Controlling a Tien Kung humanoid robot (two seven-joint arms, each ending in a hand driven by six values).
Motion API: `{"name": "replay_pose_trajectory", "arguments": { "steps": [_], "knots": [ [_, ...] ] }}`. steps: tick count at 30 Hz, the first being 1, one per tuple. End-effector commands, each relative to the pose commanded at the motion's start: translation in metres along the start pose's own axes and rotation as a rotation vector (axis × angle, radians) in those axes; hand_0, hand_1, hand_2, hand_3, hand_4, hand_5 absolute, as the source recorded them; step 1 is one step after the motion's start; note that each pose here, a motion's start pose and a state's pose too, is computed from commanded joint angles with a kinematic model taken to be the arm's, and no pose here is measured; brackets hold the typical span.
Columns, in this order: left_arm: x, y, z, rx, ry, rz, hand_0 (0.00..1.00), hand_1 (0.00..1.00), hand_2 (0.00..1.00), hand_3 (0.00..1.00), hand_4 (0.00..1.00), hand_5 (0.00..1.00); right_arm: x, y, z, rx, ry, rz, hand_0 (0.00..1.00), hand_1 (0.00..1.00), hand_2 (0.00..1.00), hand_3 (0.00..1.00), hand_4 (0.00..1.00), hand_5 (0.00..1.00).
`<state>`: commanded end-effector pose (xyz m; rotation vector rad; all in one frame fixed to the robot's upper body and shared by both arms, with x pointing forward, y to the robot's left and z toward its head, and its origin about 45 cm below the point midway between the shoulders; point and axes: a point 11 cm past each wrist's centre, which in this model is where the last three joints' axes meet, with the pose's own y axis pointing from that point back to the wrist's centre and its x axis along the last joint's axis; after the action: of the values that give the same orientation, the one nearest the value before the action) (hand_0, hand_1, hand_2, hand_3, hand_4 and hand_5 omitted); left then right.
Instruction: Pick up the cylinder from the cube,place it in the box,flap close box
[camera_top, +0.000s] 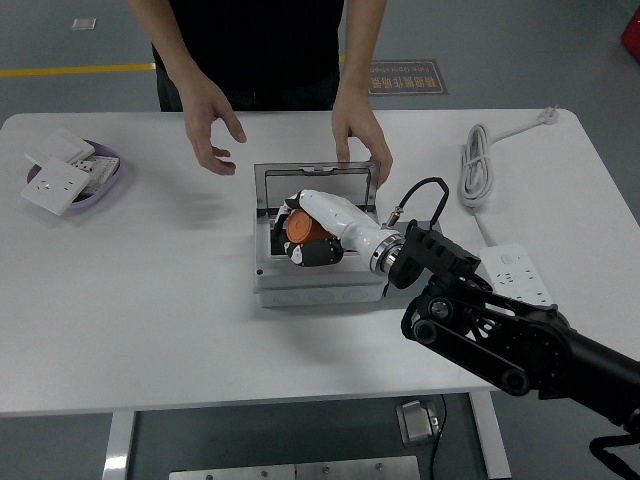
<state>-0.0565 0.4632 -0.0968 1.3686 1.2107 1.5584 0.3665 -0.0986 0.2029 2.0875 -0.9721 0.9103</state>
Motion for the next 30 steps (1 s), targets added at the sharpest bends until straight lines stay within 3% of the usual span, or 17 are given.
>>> {"name": "replay_pose_trajectory", "arguments": {
  "steps": [7,14,15,20,21,26,27,30],
  "knots": [
    [0.0,0.0,0.001,-0.002,-0.002,0.001,0.575,0.622,0.577,0.597,0.714,0.206,-0.002,-0.009,0.002,-0.06,0.169,-0.008,0.446,0.412,0.367,0.247,0.002,0.002],
    [0.0,0.0,0.002,-0.003,-0.003,0.0,0.575,0.622,0.577,0.598,0.716,0.207,-0.003,-0.013,0.007,-0.089,0.227,-0.054,0.447,0.408,0.378,0.278,0.002,0.002],
    [0.0,0.0,0.002,-0.003,-0.003,0.001,0.574,0.622,0.577,0.597,0.716,0.21,-0.003,-0.013,0.007,-0.09,0.23,-0.058,0.531,0.46,0.462,0.459,0.215,0.002],
    [0.0,0.0,0.004,-0.006,-0.005,-0.001,0.574,0.622,0.577,0.597,0.716,0.21,-0.004,-0.013,0.007,-0.095,0.245,-0.063,0.531,0.46,0.462,0.459,0.215,0.002],
    [0.0,0.0,0.004,-0.007,-0.005,-0.001,0.575,0.622,0.577,0.597,0.717,0.211,-0.003,-0.014,0.007,-0.096,0.248,-0.062,0.642,0.633,0.653,0.679,0.572,0.146],
    [0.0,0.0,0.004,-0.007,-0.006,-0.002,0.575,0.622,0.577,0.597,0.717,0.211,-0.002,-0.014,0.009,-0.099,0.254,-0.056,0.642,0.633,0.653,0.679,0.572,0.146],
    [0.0,0.0,0.004,-0.006,-0.007,-0.002,0.574,0.622,0.577,0.597,0.717,0.209,-0.002,-0.014,0.009,-0.099,0.253,-0.054,0.821,0.685,0.697,0.695,0.709,0.331],
    [0.0,0.0,0.004,-0.006,-0.006,0.0,0.574,0.622,0.577,0.597,0.717,0.209,-0.001,-0.014,0.011,-0.1,0.247,-0.048,0.821,0.685,0.697,0.695,0.709,0.331]
  ]
}}
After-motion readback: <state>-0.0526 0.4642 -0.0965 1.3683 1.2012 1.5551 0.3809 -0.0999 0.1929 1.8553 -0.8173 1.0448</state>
